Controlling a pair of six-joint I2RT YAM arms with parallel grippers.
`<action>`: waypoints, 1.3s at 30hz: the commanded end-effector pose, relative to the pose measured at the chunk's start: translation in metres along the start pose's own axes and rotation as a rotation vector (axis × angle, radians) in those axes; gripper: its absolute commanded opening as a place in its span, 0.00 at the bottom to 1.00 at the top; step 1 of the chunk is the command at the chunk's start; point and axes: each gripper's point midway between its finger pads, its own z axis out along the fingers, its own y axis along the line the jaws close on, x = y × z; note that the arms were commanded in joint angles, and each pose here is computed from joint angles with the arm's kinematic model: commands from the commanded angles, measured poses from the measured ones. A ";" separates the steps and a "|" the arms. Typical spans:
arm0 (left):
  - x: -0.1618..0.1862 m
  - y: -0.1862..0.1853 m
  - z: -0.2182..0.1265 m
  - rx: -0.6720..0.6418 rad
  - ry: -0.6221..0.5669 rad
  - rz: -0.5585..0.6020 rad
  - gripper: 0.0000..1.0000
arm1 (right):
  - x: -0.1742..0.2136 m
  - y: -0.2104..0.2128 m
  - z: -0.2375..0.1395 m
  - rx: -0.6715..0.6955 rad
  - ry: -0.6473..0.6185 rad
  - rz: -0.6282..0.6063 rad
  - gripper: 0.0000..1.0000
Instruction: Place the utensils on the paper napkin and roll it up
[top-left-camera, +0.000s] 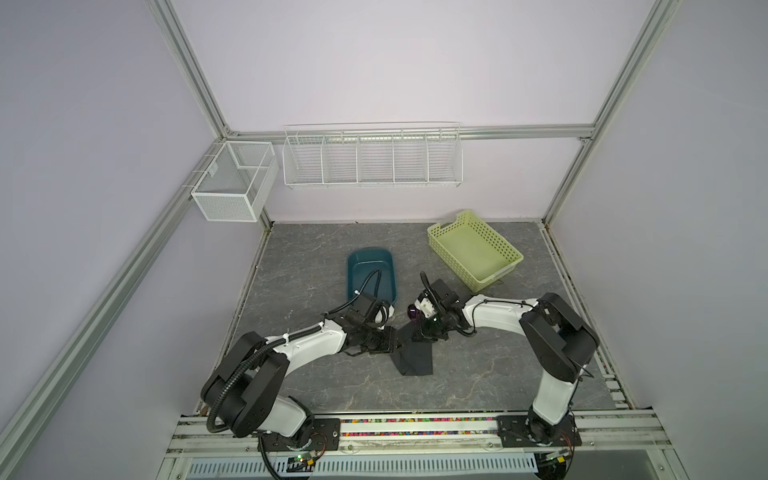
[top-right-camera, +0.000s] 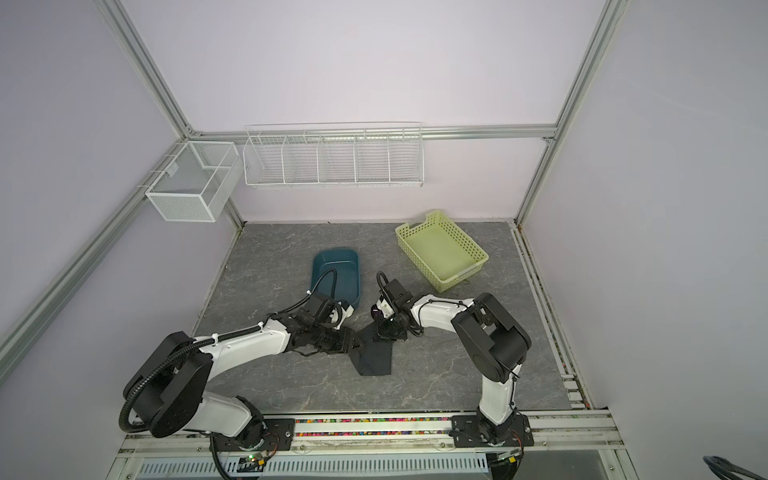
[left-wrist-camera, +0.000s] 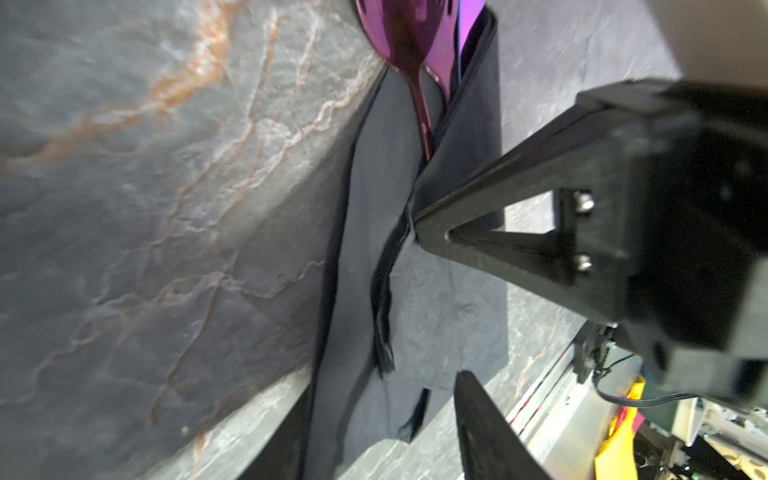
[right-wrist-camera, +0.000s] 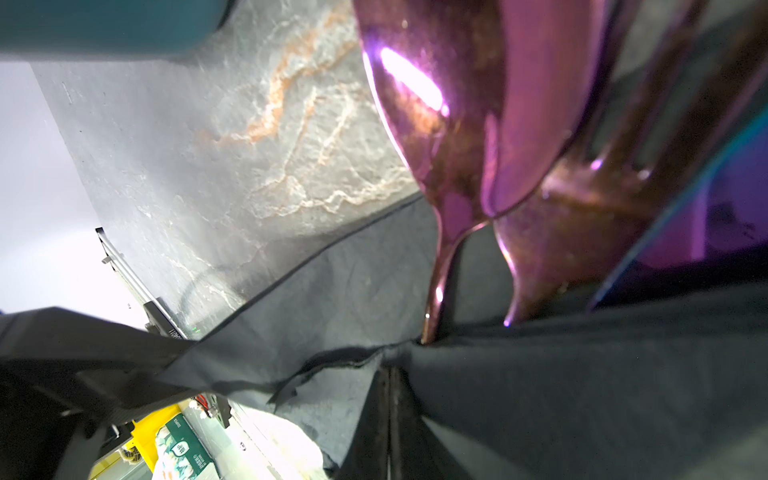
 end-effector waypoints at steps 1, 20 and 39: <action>-0.007 -0.005 -0.002 0.027 -0.028 -0.007 0.48 | 0.020 -0.027 0.009 0.101 0.063 0.030 0.07; -0.008 0.030 -0.008 -0.201 -0.024 -0.042 0.05 | 0.018 -0.016 -0.001 0.073 0.048 0.024 0.07; 0.002 0.051 0.012 -0.241 0.033 -0.071 0.06 | 0.015 0.006 -0.006 0.030 0.034 -0.004 0.08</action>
